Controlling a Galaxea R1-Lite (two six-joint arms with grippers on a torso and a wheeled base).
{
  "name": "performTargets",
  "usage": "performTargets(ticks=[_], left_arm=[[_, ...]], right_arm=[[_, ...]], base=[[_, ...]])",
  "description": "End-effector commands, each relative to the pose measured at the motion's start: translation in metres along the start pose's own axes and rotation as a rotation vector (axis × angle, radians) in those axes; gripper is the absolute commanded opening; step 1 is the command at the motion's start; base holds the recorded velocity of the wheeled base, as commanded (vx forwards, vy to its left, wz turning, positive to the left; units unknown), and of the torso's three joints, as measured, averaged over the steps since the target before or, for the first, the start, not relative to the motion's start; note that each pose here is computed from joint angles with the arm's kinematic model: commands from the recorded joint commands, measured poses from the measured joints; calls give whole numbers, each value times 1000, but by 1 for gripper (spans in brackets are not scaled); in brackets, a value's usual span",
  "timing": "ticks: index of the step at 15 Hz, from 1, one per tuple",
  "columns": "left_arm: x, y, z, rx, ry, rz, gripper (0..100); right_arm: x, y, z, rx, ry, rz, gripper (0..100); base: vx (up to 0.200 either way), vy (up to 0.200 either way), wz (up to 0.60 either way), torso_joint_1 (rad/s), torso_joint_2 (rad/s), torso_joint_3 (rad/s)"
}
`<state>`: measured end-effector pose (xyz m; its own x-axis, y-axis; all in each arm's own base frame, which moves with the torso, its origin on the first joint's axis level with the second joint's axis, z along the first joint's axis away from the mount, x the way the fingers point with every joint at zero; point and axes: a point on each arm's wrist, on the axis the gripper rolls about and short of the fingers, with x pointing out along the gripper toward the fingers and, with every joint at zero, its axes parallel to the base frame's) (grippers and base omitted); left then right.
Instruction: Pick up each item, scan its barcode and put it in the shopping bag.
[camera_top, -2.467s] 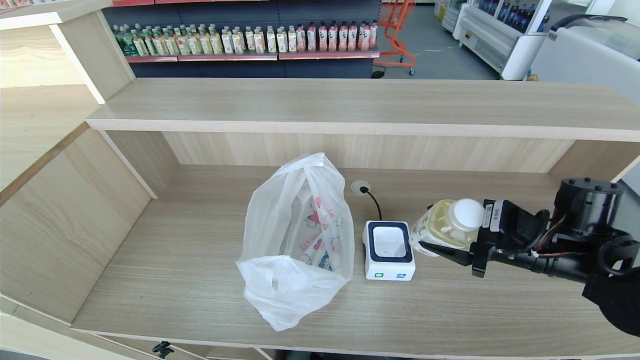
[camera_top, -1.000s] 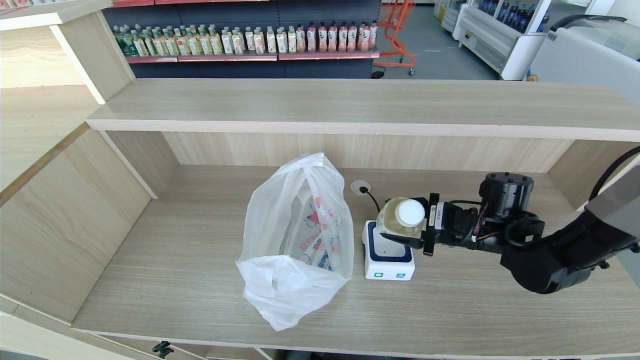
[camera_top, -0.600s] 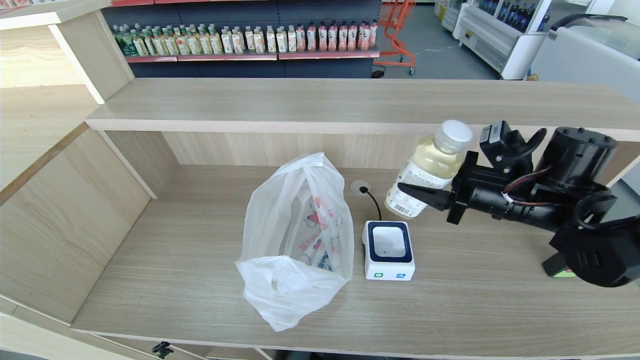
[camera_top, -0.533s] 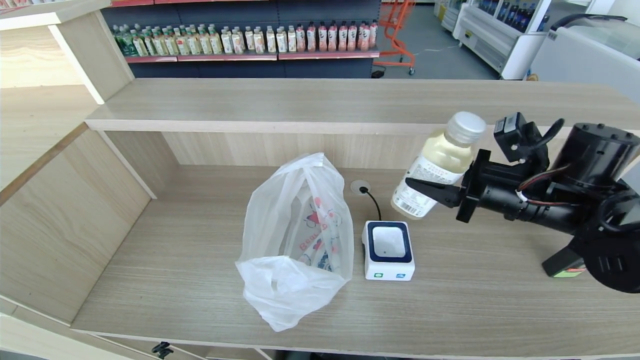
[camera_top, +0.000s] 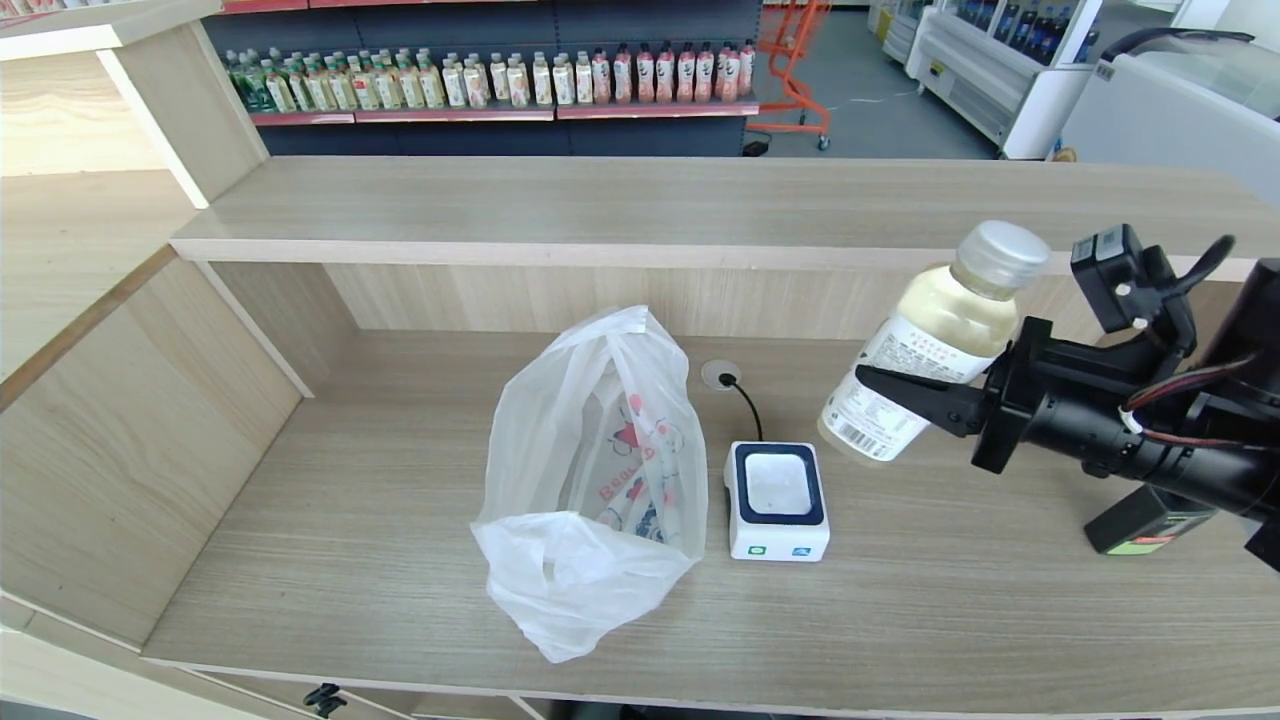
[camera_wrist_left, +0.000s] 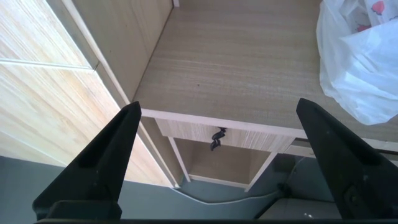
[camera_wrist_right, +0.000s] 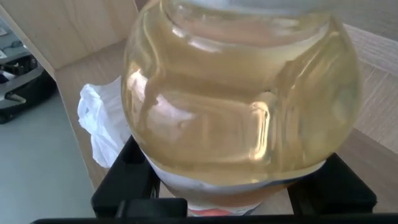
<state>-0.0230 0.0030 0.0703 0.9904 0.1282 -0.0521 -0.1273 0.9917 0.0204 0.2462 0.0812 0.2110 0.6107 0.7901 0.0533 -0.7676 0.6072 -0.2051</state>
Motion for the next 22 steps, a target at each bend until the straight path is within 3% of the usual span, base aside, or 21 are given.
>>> performTargets(ticks=[1,5,9,14,17,22], left_arm=[[0,0,0,-1,0,0,100],[0,0,0,0,0,0,100],[0,0,0,-1,0,0,100],[0,0,0,-1,0,0,100],[0,0,0,-1,0,0,100],[0,0,0,-1,0,0,100]], right_arm=[[-1,1,2,0,-6,0,0],[-2,2,-2,64,11,-21,0],[0,0,-5,214,28,-80,0],[28,-14,-8,406,95,-289,0],[52,-29,-19,409,105,-326,0],[119,-43,-50,387,122,-271,0]], base=[[-200,0,0,2,2,2],[-50,0,0,5,1,-1],[-200,200,0,12,2,0],[-40,40,0,0,-1,1],[0,0,0,0,0,0],[0,0,0,0,0,0]])
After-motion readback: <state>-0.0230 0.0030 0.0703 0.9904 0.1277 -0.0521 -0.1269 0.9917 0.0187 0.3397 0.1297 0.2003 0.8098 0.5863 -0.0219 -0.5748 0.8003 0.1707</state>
